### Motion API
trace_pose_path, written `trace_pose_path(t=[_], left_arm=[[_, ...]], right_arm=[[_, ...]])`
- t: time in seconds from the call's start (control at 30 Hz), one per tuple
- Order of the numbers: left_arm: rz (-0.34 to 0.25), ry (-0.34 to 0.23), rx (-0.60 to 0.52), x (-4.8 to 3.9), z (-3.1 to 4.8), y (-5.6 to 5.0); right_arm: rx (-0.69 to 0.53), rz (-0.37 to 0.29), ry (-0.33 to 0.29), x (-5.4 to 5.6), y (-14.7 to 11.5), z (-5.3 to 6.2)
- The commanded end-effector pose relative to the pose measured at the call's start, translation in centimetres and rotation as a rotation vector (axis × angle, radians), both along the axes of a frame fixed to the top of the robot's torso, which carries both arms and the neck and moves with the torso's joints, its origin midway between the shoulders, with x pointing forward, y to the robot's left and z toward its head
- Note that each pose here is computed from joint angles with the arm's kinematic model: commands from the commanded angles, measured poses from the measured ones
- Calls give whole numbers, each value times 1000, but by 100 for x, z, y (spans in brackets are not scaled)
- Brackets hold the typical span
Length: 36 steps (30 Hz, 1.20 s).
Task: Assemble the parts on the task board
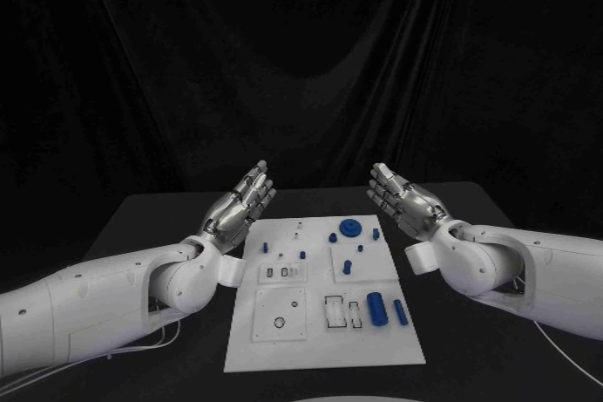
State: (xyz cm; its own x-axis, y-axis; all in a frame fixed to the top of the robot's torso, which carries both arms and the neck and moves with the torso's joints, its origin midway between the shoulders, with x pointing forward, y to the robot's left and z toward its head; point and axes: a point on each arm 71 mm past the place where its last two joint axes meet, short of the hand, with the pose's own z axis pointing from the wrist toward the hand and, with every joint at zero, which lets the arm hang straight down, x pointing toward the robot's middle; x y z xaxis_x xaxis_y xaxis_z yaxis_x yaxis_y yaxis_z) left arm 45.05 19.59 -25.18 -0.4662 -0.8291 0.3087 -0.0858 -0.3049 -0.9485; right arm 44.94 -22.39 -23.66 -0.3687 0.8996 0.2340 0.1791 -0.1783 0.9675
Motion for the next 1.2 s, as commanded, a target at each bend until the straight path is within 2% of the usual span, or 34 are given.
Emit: trace_pose_path(t=[0.03, 0.17, 0.3, 0.47, 0.6, 0.77, 0.83, 1.07, 1.2], left_arm=[[-4, -184, 20, -14, 121, 63], [-7, -239, 69, -35, 143, 148], [-7, -282, 105, -75, 175, 224], [3, -309, 126, -87, 234, 237], [23, -331, 143, -70, 302, 250], [36, -358, 147, -59, 395, 282], [39, -365, 147, -59, 425, 294], [30, -377, 139, -42, 515, 335], [23, -375, 135, -37, 531, 351]], right_arm=[[-119, 101, -104, 37, 36, 80], [-230, 164, -186, 111, 42, 186], [-376, 218, -244, 204, 38, 362], [-515, 225, -286, 297, -19, 559], [-657, 221, -362, 398, -66, 741], [-870, 231, -462, 481, -77, 913], [-941, 235, -497, 488, -67, 947], [-1333, 287, -716, 521, 63, 1002], [-1473, 312, -780, 541, 143, 994]])
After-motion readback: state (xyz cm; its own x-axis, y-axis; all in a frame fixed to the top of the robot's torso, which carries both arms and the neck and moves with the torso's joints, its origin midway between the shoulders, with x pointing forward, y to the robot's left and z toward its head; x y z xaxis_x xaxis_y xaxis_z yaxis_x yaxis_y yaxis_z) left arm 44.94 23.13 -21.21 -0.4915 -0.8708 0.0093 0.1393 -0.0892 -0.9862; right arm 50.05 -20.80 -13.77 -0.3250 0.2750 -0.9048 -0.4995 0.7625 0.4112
